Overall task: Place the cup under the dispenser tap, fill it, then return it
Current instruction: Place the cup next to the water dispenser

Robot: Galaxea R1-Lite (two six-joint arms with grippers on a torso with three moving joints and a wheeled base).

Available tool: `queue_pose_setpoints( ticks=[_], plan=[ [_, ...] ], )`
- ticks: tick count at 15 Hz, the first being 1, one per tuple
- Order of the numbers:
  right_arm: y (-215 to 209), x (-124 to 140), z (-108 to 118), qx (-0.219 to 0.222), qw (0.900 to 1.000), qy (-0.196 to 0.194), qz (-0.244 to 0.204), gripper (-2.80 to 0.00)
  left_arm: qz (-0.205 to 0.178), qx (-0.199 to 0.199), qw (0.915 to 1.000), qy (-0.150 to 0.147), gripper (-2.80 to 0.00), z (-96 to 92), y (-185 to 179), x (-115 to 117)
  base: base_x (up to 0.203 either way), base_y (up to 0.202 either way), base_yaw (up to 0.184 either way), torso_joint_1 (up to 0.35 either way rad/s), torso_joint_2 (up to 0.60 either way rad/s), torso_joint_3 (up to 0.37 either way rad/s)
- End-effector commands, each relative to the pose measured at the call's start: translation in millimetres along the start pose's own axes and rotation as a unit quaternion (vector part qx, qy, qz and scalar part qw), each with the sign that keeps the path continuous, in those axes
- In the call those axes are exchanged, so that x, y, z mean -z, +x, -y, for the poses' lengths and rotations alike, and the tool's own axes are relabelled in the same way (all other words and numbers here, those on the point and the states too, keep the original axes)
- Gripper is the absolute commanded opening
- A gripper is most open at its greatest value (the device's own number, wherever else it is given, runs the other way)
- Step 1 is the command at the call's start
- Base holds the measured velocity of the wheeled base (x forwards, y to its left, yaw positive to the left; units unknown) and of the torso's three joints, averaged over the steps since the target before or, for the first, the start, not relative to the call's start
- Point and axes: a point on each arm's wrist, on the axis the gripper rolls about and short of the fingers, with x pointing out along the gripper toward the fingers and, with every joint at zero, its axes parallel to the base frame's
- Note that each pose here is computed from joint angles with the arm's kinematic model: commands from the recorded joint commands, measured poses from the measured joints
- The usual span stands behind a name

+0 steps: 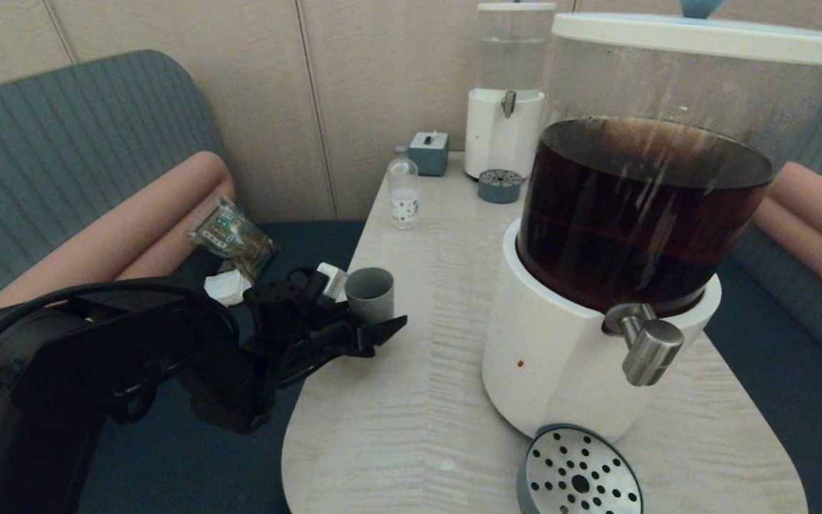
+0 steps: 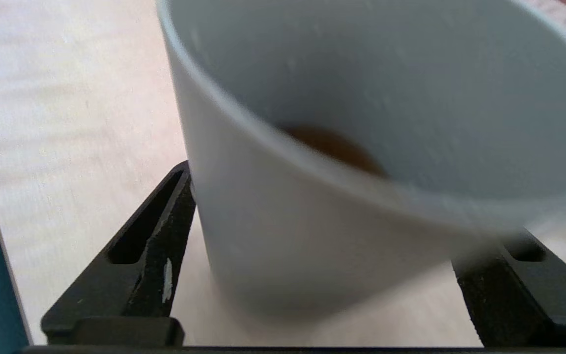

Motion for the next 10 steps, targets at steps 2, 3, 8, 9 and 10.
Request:
queue_pose_setpoints(
  ticks=[2,3,8,9,10],
  plan=[
    [0,3,0,0.000,1.000,-0.001,-0.002,-2.80,-0.003,0.001,1.0000,-0.001,0.00,6.2,-12,-5,0.000,0.000,0.000,0.000,0.00,0.000],
    [0,3,0,0.000,1.000,-0.001,-0.002,-2.80,-0.005,0.001,1.0000,-0.002,0.00,9.3,-18,-7,0.000,0.000,0.000,0.000,0.00,0.000],
    [0,3,0,0.000,1.000,-0.001,-0.002,-2.80,-0.028,0.000,0.9996,-0.006,0.00,28.7,-57,-15,0.000,0.000,0.000,0.000,0.00,0.000],
    [0,3,0,0.000,1.000,0.000,-0.003,-2.80,-0.034,0.000,0.9994,-0.006,0.00,33.2,-65,-16,0.000,0.000,0.000,0.000,0.00,0.000],
    [0,3,0,0.000,1.000,-0.001,-0.003,-2.80,-0.038,0.001,0.9992,-0.006,0.00,37.8,-75,-17,0.000,0.000,0.000,0.000,0.00,0.000]
  ],
)
